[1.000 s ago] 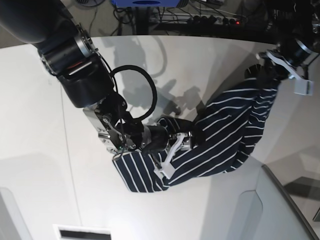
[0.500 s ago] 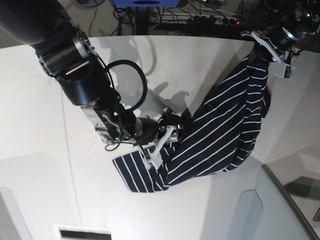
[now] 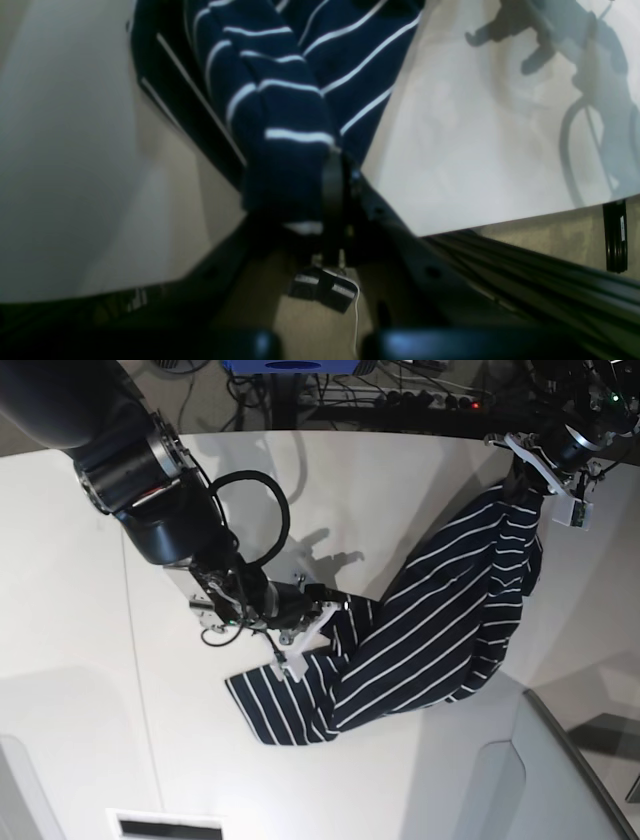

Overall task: Layout the t-shirt on the table in an organized manner, then fold the t-shirt properly
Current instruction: 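Pull the shirt taut between both grippers, stretching it out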

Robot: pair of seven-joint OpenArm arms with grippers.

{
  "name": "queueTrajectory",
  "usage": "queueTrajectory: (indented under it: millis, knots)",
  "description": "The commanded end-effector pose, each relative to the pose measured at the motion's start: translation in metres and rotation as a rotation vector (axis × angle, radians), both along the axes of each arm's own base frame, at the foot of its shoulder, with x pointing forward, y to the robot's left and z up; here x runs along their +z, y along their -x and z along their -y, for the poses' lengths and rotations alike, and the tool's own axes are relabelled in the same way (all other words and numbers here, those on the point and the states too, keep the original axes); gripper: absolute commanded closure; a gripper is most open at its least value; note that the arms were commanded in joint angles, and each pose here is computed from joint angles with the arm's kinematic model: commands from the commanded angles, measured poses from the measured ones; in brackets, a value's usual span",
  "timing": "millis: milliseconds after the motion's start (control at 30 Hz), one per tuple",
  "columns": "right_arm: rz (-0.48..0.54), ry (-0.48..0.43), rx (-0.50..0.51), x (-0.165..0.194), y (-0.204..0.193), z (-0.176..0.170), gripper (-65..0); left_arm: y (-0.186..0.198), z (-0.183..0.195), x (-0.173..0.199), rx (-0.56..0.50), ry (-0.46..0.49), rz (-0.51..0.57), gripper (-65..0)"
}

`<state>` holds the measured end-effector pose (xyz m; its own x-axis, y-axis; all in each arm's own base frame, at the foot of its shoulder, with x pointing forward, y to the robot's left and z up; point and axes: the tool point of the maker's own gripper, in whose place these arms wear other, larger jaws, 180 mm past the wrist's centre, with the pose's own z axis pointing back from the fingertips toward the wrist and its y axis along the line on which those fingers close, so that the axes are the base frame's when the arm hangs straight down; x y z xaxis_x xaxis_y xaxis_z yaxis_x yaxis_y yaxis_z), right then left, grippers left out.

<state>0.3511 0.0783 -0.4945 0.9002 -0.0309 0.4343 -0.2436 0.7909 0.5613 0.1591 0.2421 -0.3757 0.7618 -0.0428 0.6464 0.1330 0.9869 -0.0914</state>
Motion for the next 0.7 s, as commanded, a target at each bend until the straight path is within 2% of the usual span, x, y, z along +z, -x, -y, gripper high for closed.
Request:
queueTrajectory:
  millis: [0,200,300,367,533,667]
  knots:
    - [0.023,0.041,-0.002,0.002,-0.007,0.002,-1.5,-0.004,-0.002,0.007,-0.009,-0.008,0.026,0.0]
    - [0.062,0.252,-0.033,-0.017,0.008,0.023,-1.2,-0.008,-0.003,0.009,-0.010,-0.010,0.037,0.0]
    - [0.093,0.329,-0.051,-0.018,0.013,0.032,-1.2,-0.008,-0.003,0.009,-0.010,-0.010,0.037,0.0]
    - [0.075,0.387,-0.060,-0.021,0.018,0.040,-1.2,-0.009,-0.003,0.010,-0.011,-0.011,0.038,0.0]
    - [0.038,0.422,-0.092,-0.023,0.033,0.052,-1.2,-0.009,-0.003,0.010,-0.011,-0.011,0.038,0.0]
    - [0.016,0.413,-0.088,-0.022,0.051,0.055,-1.2,-0.009,-0.003,0.009,-0.011,-0.014,0.037,0.0]
